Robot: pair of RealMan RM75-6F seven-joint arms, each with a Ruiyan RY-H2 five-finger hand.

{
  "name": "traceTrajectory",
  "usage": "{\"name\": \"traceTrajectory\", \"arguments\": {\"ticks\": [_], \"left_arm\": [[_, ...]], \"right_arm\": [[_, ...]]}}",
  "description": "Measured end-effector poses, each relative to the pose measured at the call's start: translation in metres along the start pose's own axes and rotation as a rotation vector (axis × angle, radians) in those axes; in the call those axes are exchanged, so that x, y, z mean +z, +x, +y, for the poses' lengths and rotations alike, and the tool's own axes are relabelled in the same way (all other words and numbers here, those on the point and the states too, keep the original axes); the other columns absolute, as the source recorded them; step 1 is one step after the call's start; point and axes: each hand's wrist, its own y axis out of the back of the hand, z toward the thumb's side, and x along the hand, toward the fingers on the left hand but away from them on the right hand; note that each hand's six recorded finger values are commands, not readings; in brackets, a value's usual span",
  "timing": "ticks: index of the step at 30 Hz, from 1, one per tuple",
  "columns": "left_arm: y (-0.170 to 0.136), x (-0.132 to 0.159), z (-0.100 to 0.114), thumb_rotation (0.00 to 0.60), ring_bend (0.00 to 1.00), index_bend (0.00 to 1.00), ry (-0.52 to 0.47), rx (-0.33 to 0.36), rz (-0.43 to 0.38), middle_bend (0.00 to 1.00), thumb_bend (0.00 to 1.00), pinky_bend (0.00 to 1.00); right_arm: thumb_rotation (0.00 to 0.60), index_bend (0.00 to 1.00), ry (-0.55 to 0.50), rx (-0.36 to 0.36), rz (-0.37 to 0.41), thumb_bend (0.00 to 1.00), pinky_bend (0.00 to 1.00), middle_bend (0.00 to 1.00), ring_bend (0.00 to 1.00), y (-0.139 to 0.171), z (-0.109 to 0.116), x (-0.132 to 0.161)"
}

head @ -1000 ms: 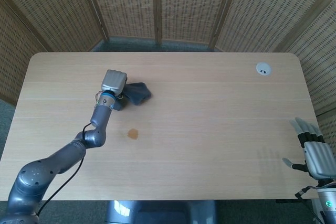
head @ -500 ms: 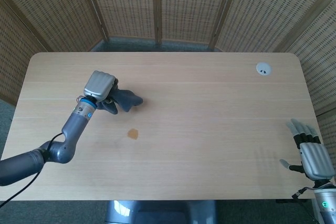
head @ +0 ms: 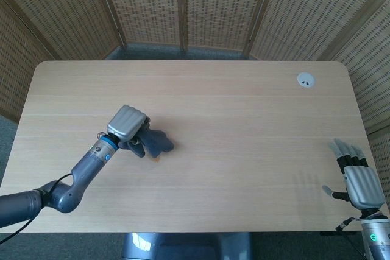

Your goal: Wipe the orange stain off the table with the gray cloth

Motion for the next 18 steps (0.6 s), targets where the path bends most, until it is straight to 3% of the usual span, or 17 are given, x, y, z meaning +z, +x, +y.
{"name": "traceTrajectory", "arguments": {"ticks": [18], "left_arm": [[0.039, 0.08, -0.046, 0.6, 0.74, 0.7, 0.071, -0.023, -0.104, 0.76, 0.24, 0.97]], "right_arm": [[0.6, 0.0, 0.0, 0.002, -0.005, 0.0, 0.0, 0.0, 0.0, -0.001, 0.0, -0.003]]}}
